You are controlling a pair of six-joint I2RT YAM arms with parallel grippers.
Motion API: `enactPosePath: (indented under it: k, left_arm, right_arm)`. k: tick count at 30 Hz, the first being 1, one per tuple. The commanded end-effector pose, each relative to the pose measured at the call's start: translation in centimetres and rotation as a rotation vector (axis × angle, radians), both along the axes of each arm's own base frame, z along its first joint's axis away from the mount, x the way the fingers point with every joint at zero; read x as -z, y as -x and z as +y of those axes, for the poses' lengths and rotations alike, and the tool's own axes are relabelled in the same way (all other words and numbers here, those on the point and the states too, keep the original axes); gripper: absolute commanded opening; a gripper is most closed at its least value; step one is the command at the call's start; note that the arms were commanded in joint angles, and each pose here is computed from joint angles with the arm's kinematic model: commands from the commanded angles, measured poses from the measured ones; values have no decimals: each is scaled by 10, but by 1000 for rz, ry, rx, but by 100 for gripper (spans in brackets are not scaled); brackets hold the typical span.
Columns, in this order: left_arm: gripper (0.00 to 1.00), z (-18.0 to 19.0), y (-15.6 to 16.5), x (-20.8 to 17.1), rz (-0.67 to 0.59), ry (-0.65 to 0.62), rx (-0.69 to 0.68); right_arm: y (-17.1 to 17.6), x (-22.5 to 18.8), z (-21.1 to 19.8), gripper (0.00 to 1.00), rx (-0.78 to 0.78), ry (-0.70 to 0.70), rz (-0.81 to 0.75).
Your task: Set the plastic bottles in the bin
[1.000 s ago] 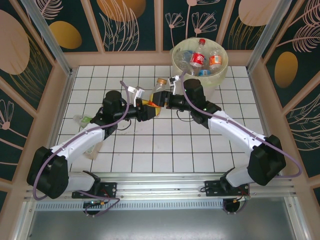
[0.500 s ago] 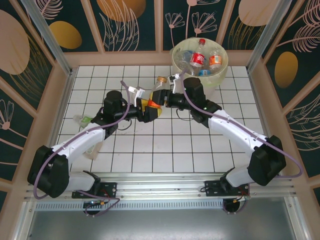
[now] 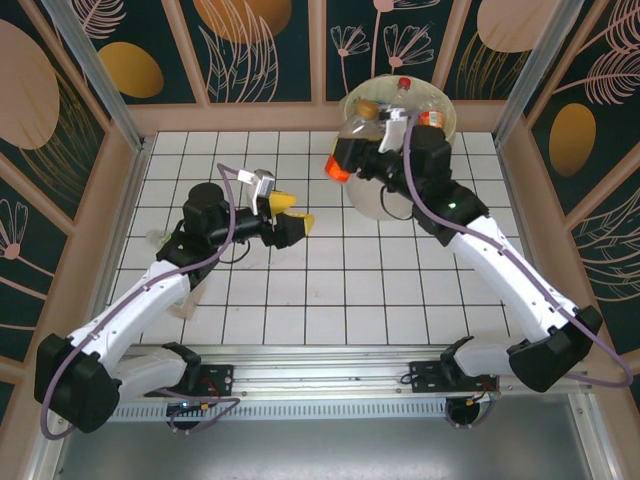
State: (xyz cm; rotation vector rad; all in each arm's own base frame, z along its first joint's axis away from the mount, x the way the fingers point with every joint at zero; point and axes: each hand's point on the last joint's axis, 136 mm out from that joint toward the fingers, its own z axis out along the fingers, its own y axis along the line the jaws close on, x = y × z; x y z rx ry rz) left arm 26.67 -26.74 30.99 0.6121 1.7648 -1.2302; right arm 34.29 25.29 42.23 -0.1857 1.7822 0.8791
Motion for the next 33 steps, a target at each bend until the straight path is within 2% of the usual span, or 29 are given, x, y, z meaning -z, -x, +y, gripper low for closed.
enactPosePath:
  k: [1,7,14,24,33]
  left_arm:
    - [99,11,2,4,9,-73,-65]
    - [99,24,6,17,42,-131,-121]
    - [99,39,11,29,55,-178,-179]
    - [99,48,19,33,51,-215,-200]
    - [99,50,19,45,53,-241,-202]
  right_arm:
    - [-10,-30,-35,48,138,67,-97]
    - [-50,-54,-82,48,237,43,-111]
    - [-101,-61,-93,47,245,5,-66]
    - [-174,-21,-88,47,197,-218,128]
    - [-218,13,-73,47,148,-320,263]
